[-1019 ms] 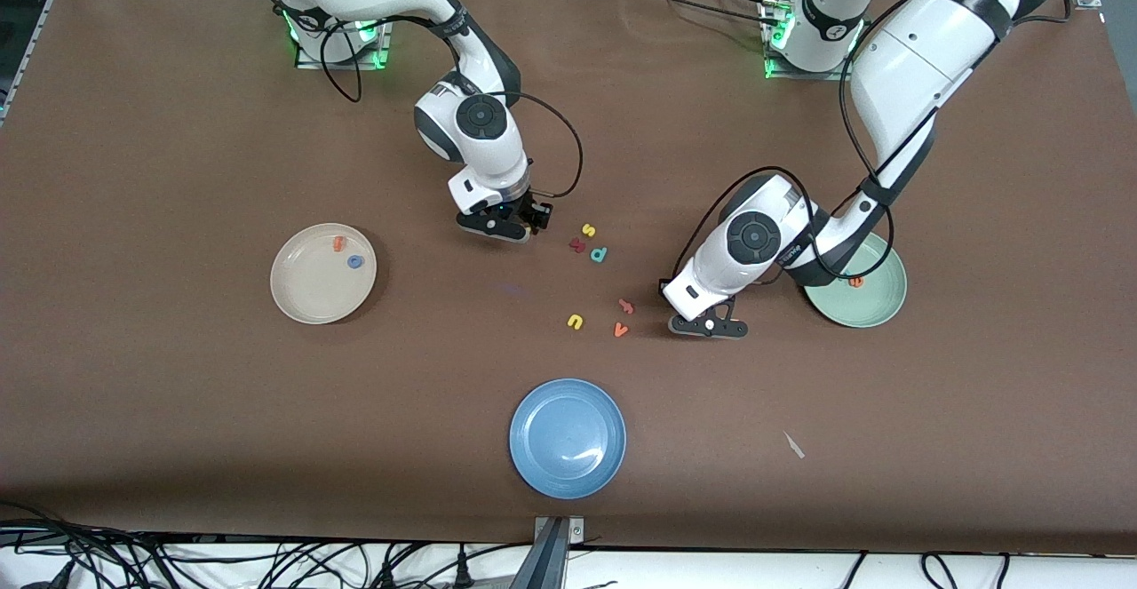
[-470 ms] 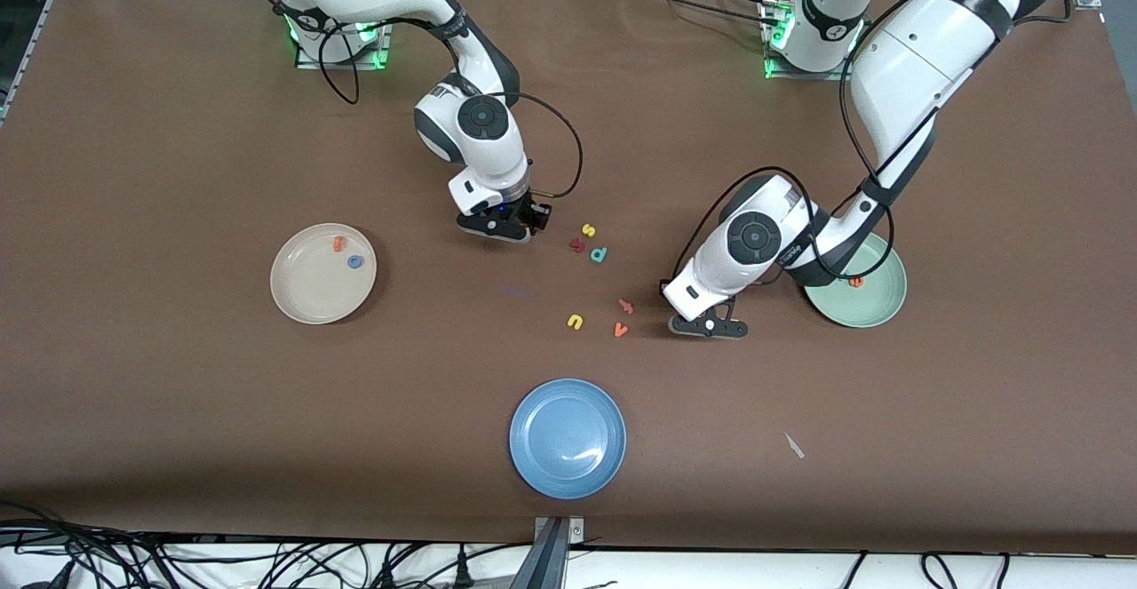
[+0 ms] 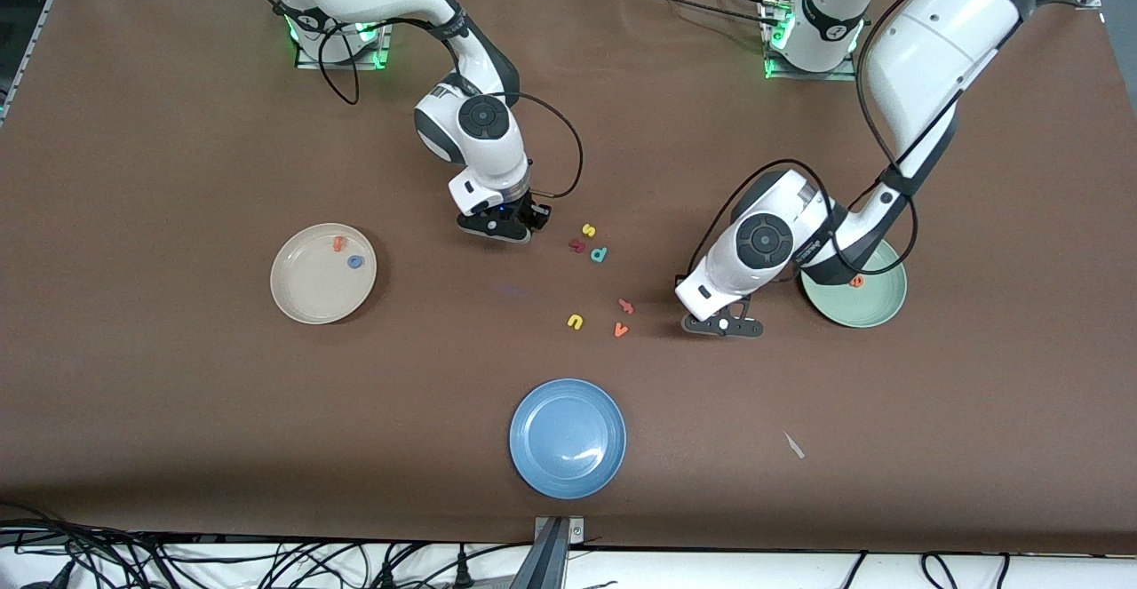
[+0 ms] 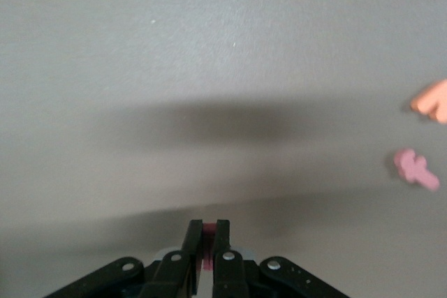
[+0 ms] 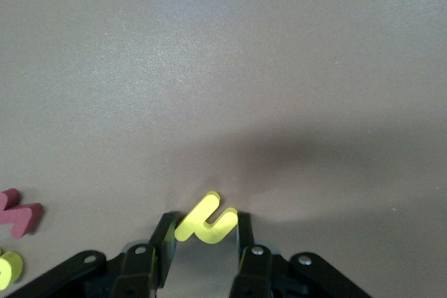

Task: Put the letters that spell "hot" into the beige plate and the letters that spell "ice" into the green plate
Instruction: 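Lift the yellow letter with the right gripper while the left gripper lifts pink, then drop the yellow letter on the beige plate while the left gripper drops pink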

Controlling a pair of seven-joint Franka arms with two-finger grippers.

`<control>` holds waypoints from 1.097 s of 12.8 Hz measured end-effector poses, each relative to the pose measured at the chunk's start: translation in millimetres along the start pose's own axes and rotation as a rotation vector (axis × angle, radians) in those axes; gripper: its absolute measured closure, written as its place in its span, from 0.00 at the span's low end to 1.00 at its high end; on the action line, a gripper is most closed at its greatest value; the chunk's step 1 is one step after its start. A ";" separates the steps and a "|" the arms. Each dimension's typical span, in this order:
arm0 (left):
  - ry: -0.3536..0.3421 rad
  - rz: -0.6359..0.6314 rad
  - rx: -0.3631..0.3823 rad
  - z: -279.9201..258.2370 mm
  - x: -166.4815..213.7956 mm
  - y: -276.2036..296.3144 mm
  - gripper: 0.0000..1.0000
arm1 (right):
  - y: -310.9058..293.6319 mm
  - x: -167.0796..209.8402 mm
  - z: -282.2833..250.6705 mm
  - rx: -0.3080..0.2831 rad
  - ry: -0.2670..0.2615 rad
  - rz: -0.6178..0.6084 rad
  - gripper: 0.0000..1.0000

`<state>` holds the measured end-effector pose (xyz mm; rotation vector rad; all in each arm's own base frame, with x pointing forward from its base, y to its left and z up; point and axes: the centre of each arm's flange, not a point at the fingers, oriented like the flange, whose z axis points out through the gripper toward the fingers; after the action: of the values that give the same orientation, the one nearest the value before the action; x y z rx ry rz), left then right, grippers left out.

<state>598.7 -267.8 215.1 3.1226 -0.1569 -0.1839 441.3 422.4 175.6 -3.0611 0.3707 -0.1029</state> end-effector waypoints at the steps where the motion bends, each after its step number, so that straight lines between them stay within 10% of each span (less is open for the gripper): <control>1: -0.026 0.017 -0.001 -16.8 -2.6 -8.2 0.93 | -0.1 -0.1 0.0 0.000 0.000 -0.001 0.60; 6: -0.187 0.105 -0.032 -72.5 -10.8 -120.3 0.93 | 1.0 3.8 -1.0 -0.001 0.009 -0.004 0.60; 14: -0.303 0.190 -0.010 -17.7 -40.1 -238.0 0.93 | 101.7 115.2 -100.4 -0.135 0.000 -0.176 0.60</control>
<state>584.9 -27.0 233.7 3.0249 -0.4506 -0.6494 521.5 291.3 276.0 -3.2217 0.1111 -0.0886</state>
